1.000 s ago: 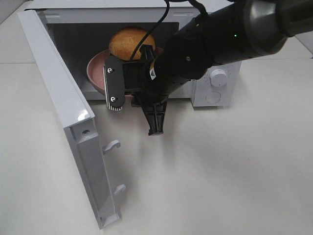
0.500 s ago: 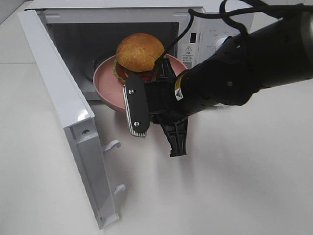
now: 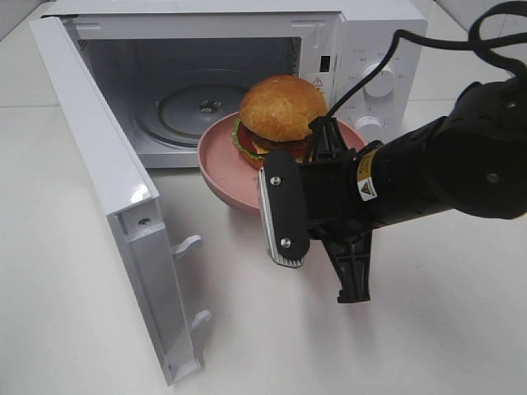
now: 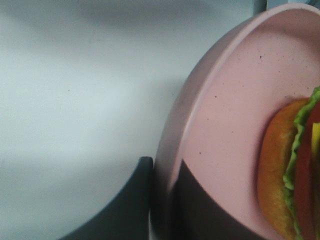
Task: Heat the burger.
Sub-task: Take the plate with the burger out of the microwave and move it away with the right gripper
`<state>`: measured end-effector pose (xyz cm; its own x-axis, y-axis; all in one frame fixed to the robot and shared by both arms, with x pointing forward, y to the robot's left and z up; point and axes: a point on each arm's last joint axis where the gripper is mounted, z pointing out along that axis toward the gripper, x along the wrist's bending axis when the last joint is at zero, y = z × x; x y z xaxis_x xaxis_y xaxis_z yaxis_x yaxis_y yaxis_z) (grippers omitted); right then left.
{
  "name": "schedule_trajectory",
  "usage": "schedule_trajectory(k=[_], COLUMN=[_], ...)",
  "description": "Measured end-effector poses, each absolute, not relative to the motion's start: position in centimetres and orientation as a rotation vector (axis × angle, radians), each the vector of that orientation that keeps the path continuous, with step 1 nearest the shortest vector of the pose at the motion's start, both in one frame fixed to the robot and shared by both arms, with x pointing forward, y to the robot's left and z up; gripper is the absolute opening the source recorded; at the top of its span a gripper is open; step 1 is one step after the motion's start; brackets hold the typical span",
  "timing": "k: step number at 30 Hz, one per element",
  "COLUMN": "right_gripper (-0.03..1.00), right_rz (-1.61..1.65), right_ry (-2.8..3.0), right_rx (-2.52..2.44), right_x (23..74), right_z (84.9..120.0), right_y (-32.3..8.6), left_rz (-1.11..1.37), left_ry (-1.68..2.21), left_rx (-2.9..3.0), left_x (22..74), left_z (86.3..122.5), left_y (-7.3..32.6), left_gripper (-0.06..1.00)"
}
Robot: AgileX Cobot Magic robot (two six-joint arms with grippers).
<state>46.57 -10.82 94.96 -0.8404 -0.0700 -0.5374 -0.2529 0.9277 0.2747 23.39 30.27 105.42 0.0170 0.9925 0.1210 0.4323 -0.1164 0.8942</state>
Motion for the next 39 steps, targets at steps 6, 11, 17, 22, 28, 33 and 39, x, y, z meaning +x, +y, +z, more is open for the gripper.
schedule_trajectory(k=[6,11,17,22,28,33,39], right_gripper=[0.04,0.04,0.04,0.04,0.04,0.04,0.04], right_rz=[0.491,0.515,0.54,0.51,0.434,0.374,0.312], right_ry=[2.52,2.498,2.465,2.485,2.543,2.534,2.522], right_rx=[-0.186,-0.164,-0.148,-0.14,-0.094,0.017,0.144], right_x=[44.5,43.3,41.3,39.9,38.5,37.8,37.5], right_z=[96.2,96.9,97.8,98.2,98.6,99.5,100.0], right_y=[-12.7,-13.8,-15.5,-16.8,-18.5,-19.9,-21.0], left_rz=[1.063,1.063,1.063,1.063,1.063,1.063,1.063], left_ry=[1.481,1.481,1.481,1.481,1.481,1.481,1.481], left_rx=[1.626,1.626,1.626,1.626,1.626,1.626,1.626], left_x=[23.4,23.4,23.4,23.4,23.4,23.4,23.4], left_z=[105.4,105.4,105.4,105.4,105.4,105.4,105.4], left_y=[30.3,30.3,30.3,30.3,30.3,30.3,30.3], left_gripper=[0.8,0.8,0.8,0.8,0.8,0.8,0.8])
